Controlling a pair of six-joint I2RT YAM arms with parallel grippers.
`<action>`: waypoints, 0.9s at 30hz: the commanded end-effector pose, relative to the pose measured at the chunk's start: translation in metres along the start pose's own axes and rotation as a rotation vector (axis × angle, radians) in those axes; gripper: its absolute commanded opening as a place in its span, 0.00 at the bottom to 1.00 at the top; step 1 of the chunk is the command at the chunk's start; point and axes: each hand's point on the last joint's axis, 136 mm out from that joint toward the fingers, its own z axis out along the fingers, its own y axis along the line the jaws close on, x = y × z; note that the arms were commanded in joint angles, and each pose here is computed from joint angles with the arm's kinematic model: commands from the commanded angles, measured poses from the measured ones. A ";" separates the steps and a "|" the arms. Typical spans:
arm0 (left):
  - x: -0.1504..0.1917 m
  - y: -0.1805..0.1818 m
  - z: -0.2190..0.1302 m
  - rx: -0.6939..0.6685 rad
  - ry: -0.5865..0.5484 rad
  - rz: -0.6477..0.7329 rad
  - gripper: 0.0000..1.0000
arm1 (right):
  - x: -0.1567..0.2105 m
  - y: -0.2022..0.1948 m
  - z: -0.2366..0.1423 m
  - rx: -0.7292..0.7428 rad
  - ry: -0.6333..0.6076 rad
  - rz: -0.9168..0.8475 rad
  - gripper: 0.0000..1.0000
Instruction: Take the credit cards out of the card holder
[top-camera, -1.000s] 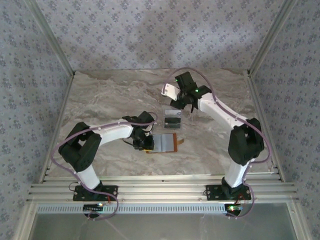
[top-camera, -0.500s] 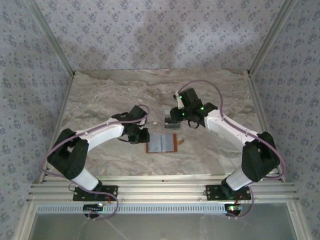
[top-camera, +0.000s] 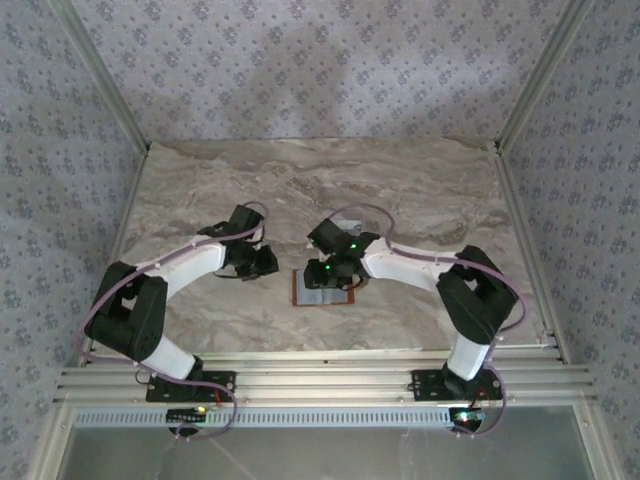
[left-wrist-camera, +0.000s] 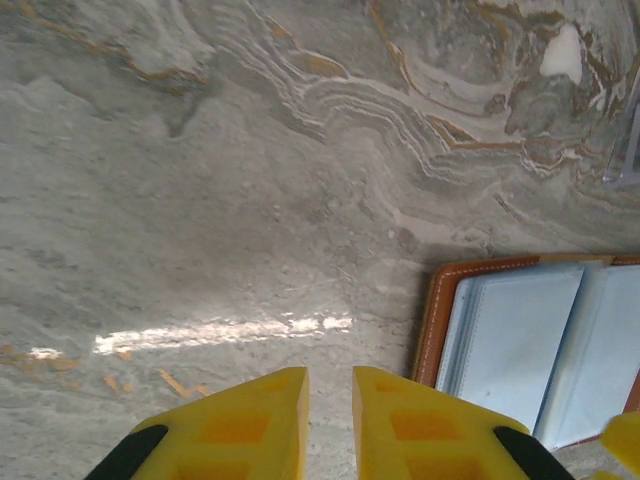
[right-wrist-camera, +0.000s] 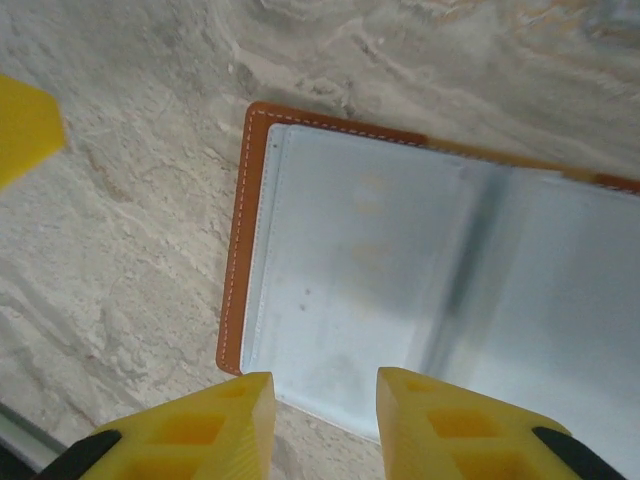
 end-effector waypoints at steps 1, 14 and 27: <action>-0.001 -0.004 -0.006 0.046 -0.007 0.009 0.20 | -0.008 0.009 0.001 0.092 -0.016 -0.008 0.35; 0.002 -0.011 -0.003 0.097 0.023 0.006 0.21 | -0.006 0.027 0.038 0.034 0.053 -0.012 0.36; 0.005 -0.013 0.000 0.107 0.032 -0.005 0.21 | 0.004 0.003 0.034 0.090 0.042 0.025 0.35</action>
